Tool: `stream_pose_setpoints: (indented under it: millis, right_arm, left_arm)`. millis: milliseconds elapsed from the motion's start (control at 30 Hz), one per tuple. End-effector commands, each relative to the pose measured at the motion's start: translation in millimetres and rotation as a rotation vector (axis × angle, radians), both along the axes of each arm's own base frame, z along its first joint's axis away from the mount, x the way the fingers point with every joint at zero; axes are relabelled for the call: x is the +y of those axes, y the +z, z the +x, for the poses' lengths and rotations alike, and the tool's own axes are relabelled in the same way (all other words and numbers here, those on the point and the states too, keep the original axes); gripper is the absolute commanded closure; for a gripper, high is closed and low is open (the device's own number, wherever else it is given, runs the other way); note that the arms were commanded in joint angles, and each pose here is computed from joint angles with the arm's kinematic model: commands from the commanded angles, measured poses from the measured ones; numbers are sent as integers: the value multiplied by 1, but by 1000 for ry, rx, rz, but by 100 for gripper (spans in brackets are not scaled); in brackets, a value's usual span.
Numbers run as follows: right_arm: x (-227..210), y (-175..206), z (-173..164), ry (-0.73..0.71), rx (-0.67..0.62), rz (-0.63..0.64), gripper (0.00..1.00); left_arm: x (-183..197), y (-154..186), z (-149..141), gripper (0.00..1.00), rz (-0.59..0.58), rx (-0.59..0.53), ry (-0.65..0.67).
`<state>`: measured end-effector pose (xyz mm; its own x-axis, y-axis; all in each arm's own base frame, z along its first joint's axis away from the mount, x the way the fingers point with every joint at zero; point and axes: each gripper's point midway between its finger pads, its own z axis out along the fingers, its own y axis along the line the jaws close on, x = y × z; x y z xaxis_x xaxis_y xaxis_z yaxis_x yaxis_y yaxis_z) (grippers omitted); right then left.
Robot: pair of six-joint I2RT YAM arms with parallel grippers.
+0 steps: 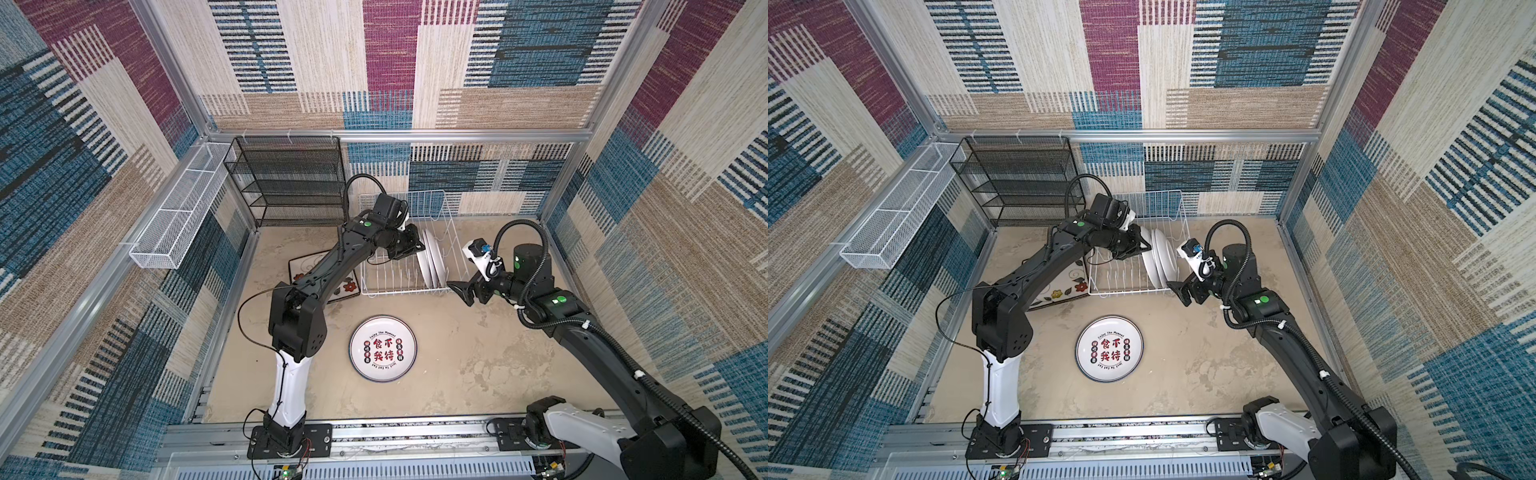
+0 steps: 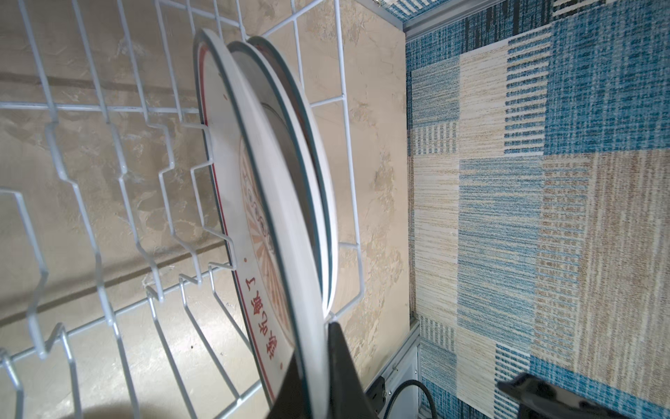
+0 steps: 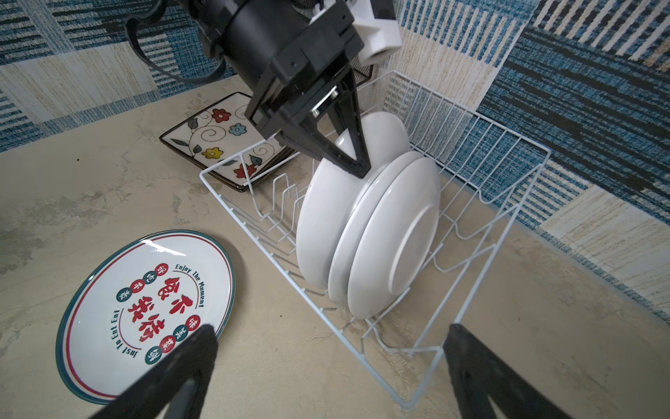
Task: Unload the plates from the dish rack
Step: Pick up a plate from the dish rack.
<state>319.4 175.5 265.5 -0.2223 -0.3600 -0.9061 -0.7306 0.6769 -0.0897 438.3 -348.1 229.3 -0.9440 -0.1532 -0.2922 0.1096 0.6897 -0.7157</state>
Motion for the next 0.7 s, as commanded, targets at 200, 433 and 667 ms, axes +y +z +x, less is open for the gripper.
stream_pose_setpoints:
  millis: [200,433,667]
  right_arm:
    - [1,15,6,-14,-46,34,0]
    - [1,19,5,-19,-54,46,0]
    - [2,25,6,-26,-57,79,0]
  left_arm:
    - [14,18,-12,100,23,0,12]
    - [19,31,-17,100,18,-20,5]
    - [27,46,-24,100,23,-44,6]
